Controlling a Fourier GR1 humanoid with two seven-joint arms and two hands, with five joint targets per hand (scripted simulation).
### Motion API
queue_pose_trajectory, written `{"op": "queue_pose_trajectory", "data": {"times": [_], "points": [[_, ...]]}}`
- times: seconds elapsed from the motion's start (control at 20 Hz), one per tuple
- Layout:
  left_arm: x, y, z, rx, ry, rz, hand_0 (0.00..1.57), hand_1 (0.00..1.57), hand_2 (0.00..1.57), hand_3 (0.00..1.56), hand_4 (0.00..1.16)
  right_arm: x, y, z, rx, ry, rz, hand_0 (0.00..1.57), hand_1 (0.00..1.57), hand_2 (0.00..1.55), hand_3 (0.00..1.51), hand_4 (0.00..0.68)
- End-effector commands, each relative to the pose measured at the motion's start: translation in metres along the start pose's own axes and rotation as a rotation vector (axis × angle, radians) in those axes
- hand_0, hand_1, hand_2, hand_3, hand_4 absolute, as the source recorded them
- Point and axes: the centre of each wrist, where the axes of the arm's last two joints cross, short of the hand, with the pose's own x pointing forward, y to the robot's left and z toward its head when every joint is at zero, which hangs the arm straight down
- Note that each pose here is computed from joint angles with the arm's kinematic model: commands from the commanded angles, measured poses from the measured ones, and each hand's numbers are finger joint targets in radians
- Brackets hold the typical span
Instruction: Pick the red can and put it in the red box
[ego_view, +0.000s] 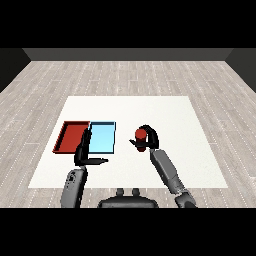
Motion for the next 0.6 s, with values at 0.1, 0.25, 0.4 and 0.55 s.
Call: {"op": "queue_pose_trajectory", "data": {"times": [0.1,0.25,0.4,0.55], "points": [[0.016,-0.040,-0.0278,-0.099,0.038,0.040,0.00,0.00,0.00,0.00,0.00,0.026,0.026,-0.005,-0.002,-0.034,-0.018,1.43,1.43,1.44,1.42,0.653],[0.007,-0.043,-0.0213,-0.101,0.046,0.060,0.00,0.00,0.00,0.00,0.00,0.025,0.007,0.013,0.021,-0.066,-0.053,1.43,1.43,1.44,1.42,0.649],[-0.002,-0.052,-0.0147,-0.099,0.048,0.057,0.00,0.00,0.00,0.00,0.00,0.028,0.012,-0.001,0.024,-0.071,-0.031,1.44,1.44,1.45,1.43,0.658],[0.010,-0.077,-0.0267,-0.148,0.060,0.092,0.00,0.00,0.00,0.00,0.00,0.033,0.022,0.003,0.035,-0.065,-0.038,1.44,1.44,1.45,1.43,0.658]]}}
